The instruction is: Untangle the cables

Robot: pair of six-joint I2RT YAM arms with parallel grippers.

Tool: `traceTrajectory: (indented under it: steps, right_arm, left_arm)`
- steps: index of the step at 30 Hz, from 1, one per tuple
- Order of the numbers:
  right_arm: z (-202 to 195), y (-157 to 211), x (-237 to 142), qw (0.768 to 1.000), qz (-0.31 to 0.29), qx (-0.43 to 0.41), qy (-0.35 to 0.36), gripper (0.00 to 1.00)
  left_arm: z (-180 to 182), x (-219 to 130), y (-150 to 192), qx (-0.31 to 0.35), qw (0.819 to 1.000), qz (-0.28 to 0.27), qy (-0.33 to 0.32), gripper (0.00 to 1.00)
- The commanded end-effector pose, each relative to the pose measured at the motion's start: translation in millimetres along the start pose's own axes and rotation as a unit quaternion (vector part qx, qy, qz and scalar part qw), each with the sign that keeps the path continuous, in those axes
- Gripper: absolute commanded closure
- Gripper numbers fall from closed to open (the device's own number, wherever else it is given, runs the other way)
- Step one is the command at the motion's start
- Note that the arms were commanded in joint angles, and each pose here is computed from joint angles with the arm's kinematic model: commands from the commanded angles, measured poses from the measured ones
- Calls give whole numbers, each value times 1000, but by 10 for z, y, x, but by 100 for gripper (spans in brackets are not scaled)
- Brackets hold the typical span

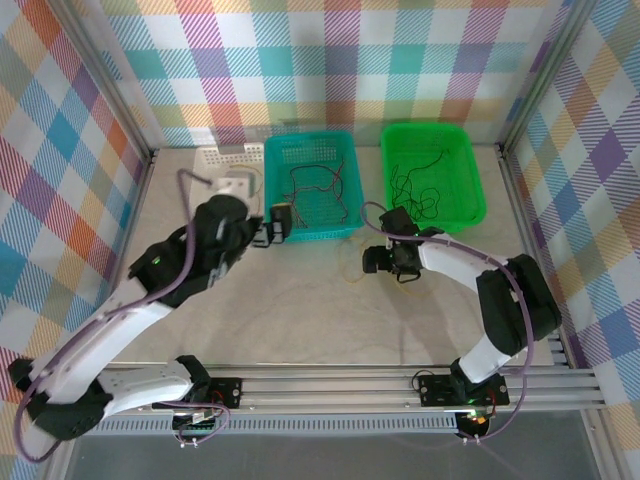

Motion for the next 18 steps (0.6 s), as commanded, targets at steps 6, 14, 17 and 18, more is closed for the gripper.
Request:
traceTrajectory:
  steps: [6,14,17,18]
  right_arm:
    - [80,-42,257,1000,18,-16,2,40]
    - [118,-20,395,999,46,-9,-12,76]
    - [156,18,254,999,37,-17,-22,98]
    - [184,29,150,999,27,-21,-31,100]
  left_arm:
    - [515,-423,681,5,995,19,-95,0]
    - [740,-629,1016,15,991,16,-128,0]
    - [791,-655,1103,27,989,21,-146,0]
    - [803,-657,1134,29,988,20,-149,0]
Point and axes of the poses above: each hand's point on the last joint's axis, 136 mm out from that joint toward the fingers, its own x axis out along the fingers, its own z axis along the line the jaws close on, y = z × x, the point moved 10 cm from there along -x, back along the fingers, and after that the axes turned 14 degrees about x, right-handed, at the moved point
